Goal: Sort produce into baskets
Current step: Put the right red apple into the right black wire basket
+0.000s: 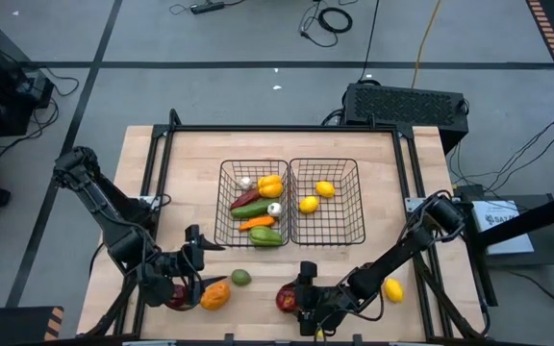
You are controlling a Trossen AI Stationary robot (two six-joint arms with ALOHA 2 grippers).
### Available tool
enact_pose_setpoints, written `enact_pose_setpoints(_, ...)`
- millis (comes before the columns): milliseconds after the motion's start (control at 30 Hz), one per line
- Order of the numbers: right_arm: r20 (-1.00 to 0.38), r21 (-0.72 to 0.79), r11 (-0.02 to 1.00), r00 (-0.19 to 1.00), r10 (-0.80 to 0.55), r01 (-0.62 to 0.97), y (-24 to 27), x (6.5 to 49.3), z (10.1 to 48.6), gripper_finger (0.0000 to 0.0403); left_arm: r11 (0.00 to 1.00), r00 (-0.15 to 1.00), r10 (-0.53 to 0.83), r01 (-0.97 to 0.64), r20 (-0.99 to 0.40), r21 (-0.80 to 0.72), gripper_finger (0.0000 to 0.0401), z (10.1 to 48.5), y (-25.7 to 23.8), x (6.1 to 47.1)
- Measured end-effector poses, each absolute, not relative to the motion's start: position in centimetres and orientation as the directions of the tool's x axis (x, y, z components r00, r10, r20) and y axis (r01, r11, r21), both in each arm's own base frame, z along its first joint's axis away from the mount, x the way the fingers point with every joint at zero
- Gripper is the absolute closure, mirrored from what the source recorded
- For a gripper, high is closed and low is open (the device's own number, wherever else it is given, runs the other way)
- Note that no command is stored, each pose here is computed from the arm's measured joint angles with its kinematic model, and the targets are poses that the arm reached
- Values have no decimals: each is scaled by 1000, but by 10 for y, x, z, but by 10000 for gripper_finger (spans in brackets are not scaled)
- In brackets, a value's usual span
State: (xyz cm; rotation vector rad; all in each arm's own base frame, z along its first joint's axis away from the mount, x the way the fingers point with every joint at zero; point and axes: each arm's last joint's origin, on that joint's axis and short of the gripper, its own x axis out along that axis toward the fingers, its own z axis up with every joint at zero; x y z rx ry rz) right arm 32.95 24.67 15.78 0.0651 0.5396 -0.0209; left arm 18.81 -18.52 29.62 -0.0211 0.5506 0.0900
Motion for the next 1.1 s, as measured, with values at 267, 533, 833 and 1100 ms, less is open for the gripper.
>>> enact_pose_setpoints(267, -521, 65, 998, 854, 16, 21, 247, 329, 158, 252, 996, 848, 80, -91, -523, 4, 65, 296, -185, 188)
enact_pose_setpoints(533, -522, 64, 998, 853, 19, 18, 247, 329, 158, 314, 996, 848, 80, -92, -523, 4, 65, 296, -185, 188)
enact_pose_setpoints(833, -522, 69, 998, 853, 26, 12, 248, 329, 158, 361, 996, 848, 80, -92, -524, 4, 65, 296, -185, 188)
enact_pose_setpoints(1100, -524, 71, 997, 849, 63, -31, 246, 325, 171, 396, 996, 848, 81, -92, -524, 5, 65, 296, -185, 188)
